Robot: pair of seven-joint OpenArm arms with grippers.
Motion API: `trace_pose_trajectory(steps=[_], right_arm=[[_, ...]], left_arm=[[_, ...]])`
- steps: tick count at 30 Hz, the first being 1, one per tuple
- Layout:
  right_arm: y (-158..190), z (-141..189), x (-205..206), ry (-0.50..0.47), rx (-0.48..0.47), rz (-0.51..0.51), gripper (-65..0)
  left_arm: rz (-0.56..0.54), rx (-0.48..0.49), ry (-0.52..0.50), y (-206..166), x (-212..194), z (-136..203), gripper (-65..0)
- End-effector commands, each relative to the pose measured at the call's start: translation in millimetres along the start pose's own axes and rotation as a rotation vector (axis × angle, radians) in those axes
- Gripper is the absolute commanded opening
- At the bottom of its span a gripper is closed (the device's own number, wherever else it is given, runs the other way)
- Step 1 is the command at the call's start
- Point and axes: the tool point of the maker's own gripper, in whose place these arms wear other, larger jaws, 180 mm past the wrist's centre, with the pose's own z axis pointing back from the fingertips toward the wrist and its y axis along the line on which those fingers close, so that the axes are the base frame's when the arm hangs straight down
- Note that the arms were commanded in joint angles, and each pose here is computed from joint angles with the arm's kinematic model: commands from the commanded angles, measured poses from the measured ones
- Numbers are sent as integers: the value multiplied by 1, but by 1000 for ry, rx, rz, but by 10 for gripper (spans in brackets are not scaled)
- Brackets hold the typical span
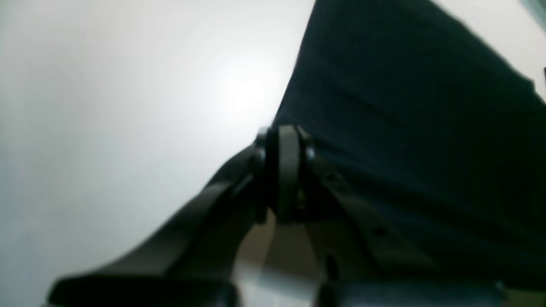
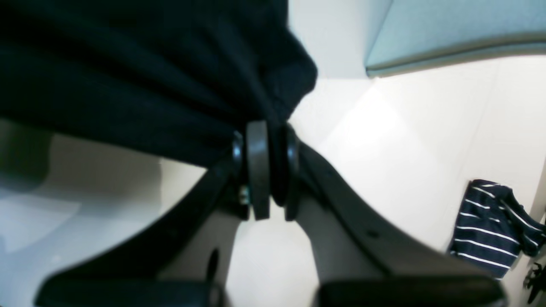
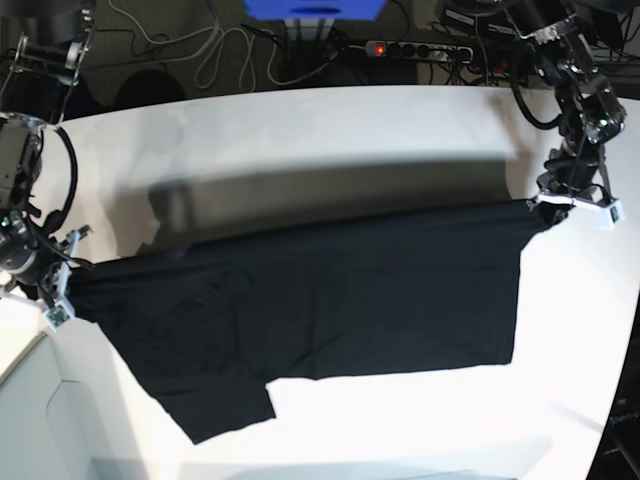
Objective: Fold the T-shirt properly
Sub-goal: 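Drag the held shirt edge back across the table with both grippers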
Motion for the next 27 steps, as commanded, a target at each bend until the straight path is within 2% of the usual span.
trace_pose_trajectory(steps=[1, 8, 13, 18, 27], right_arm=[[-12, 7, -7, 23, -36, 31, -648], [27, 3, -60, 122, 50, 37, -648], [54, 19, -90, 114, 69, -7, -648], [82, 34, -113, 127, 90, -51, -648], [92, 49, -150, 176, 94, -104, -645]], left_arm=[[-21, 21, -53, 6, 15, 5, -650], [6, 57, 34, 20, -28, 15, -650], [83, 123, 69, 43, -57, 31, -650], [83, 153, 113, 54, -76, 42, -650], [69, 194, 175, 71, -98, 59, -650]])
